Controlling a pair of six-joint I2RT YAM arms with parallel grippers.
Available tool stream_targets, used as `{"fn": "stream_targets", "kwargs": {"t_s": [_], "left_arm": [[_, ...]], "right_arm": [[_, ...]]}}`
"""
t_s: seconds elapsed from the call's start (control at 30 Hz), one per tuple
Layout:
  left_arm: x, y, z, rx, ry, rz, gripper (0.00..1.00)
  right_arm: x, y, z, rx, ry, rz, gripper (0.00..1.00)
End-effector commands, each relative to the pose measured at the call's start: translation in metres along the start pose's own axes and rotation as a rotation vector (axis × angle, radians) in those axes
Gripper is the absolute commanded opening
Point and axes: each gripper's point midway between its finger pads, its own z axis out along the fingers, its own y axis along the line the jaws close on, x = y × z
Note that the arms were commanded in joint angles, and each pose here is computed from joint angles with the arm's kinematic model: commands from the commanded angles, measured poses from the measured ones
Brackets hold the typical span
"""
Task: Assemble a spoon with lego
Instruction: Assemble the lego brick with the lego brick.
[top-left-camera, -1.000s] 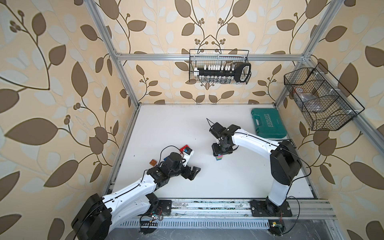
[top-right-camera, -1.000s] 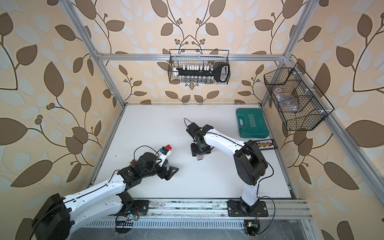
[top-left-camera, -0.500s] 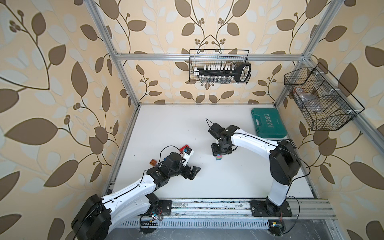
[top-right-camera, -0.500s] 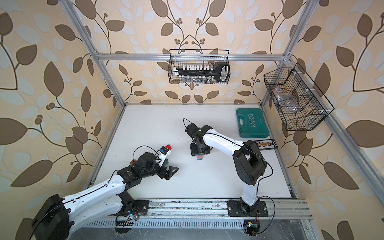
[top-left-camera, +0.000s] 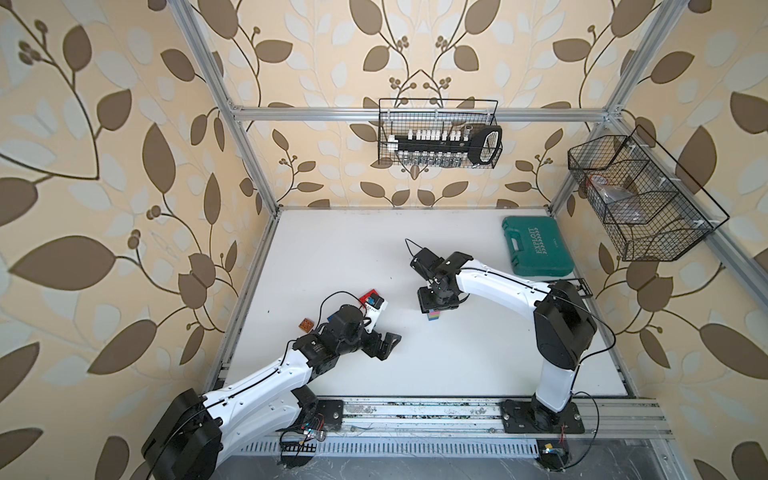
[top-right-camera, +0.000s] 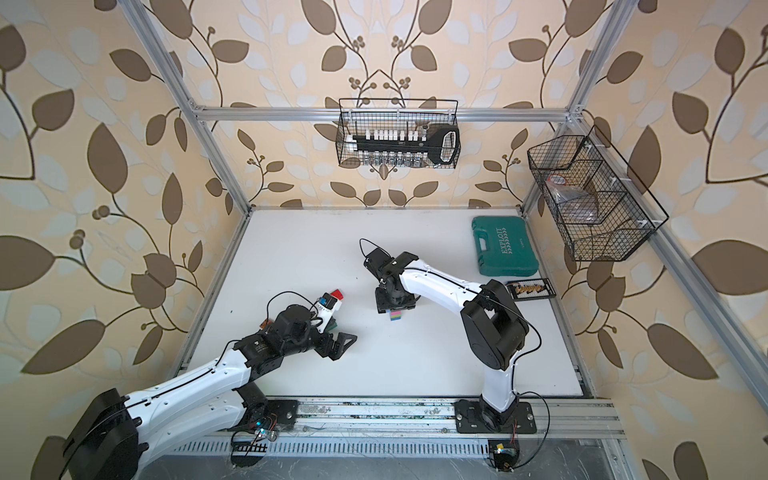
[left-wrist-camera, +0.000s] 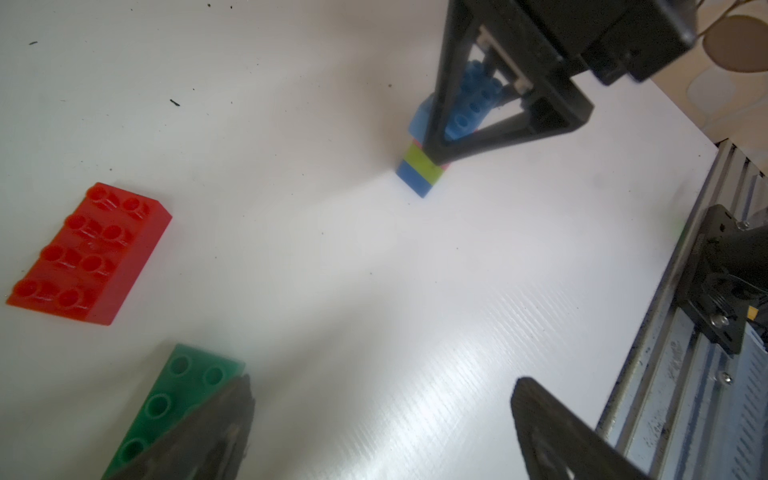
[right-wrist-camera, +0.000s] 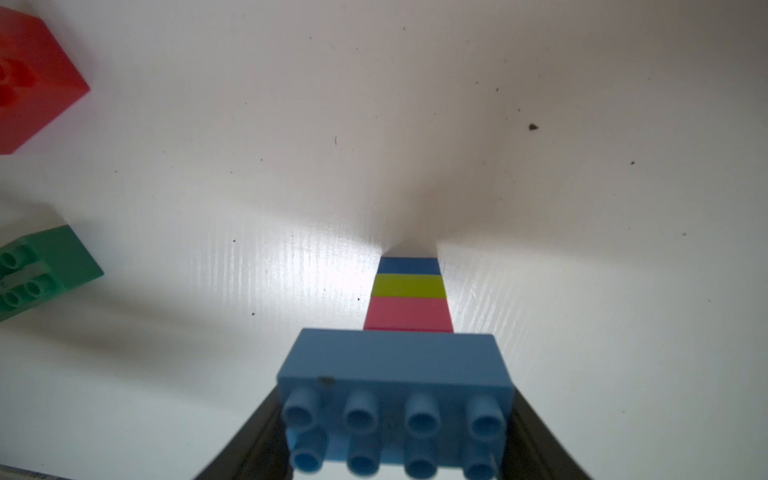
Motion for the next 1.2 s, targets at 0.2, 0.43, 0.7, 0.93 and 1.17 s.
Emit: {"fn": "stream_targets", "kwargs": {"t_s": [0.2,0.43,0.7,0.93,1.17], "left_arm": [[-0.016,-0.005,-0.004,0.007,-0.044,0.01,0.99],[-0.016,-0.004,-0.003,0.006,-0.04,0.01,0.99],[-0.015,-0.005,-0.003,0.007,-0.039,0.01,0.99],[-0.015,-0.005,-0.003,0.007,-0.038,0.01,0.99],[-0.016,-0.005,-0.003,0.008,-0.039,0.011,0.99]], "right_arm": [[0.065,-0.013,0.061,-0.025,0.276,0.062,0.28],[0.062,-0.026,0.054,0.099,0.245,0.04,0.28],[0.039,-0.009,0.027,0.074,0.157,-0.001,0.27],[0.015,0.002,-0.004,0.046,0.096,-0.007,0.28],[0.008,0.002,-0.016,0.035,0.053,0.024,0.27]]}}
